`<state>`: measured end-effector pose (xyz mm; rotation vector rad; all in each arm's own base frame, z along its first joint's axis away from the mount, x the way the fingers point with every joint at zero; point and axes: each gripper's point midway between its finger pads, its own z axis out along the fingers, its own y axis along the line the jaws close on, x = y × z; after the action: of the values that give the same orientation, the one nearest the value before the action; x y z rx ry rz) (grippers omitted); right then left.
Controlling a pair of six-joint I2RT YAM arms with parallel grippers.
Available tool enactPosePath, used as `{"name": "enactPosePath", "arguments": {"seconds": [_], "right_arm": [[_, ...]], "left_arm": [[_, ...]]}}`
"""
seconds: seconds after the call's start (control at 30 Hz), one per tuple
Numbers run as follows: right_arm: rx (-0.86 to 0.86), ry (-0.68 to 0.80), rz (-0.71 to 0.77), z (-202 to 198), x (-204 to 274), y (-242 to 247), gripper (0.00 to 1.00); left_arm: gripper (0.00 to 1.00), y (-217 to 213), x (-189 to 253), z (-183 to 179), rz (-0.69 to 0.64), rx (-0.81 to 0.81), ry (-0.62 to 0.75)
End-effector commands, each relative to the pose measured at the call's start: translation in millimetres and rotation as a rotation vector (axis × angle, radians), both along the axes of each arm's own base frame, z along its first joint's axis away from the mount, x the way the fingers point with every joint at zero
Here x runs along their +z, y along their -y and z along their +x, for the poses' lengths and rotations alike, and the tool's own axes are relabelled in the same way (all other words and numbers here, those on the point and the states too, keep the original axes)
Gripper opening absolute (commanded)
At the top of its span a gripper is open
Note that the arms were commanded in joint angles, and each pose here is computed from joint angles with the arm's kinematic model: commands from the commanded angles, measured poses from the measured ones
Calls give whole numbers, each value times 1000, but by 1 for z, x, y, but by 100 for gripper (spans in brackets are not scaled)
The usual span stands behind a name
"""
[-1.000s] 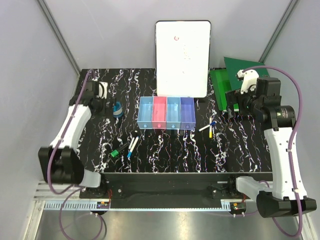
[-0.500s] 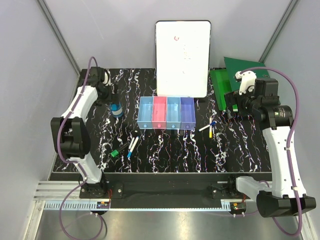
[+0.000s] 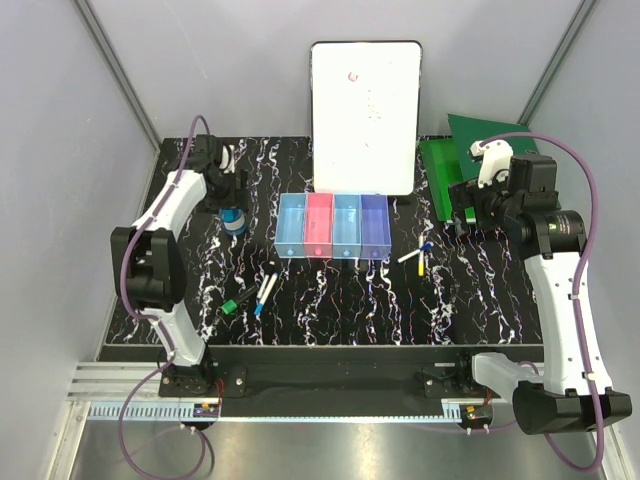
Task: Sort the stationery into containers
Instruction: Pick up the pen from the center of the board.
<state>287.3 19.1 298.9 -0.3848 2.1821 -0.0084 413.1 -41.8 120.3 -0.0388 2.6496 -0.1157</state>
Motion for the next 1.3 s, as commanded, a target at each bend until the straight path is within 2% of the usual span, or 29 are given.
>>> {"name": "enactPosePath", "arguments": {"seconds": [0.0, 0.1, 0.2, 0.77, 0.97, 1.0, 1.2, 1.27], "right_arm": [[11, 63, -4, 5, 17, -1, 100], [11, 59, -8, 2, 14, 0, 100], [11, 57, -8, 1, 12, 0, 99], [12, 66, -9, -5, 12, 1, 100], [14, 65, 0, -6, 11, -1, 99], [16, 67, 1, -6, 11, -1, 100], [13, 62, 3, -8, 9, -1, 99], [13, 64, 3, -9, 9, -1, 99]], "left_arm": [[84, 8, 15, 18, -4, 0, 61], [79, 8, 13, 19, 1, 3, 57], [78, 6, 11, 17, 8, 5, 51], [77, -5, 2, 19, 73, 25, 34], [72, -6, -2, 19, 84, 25, 27], [67, -6, -2, 19, 84, 25, 27], [61, -5, -5, 17, 81, 24, 18], [53, -5, -6, 17, 81, 22, 15]]}}
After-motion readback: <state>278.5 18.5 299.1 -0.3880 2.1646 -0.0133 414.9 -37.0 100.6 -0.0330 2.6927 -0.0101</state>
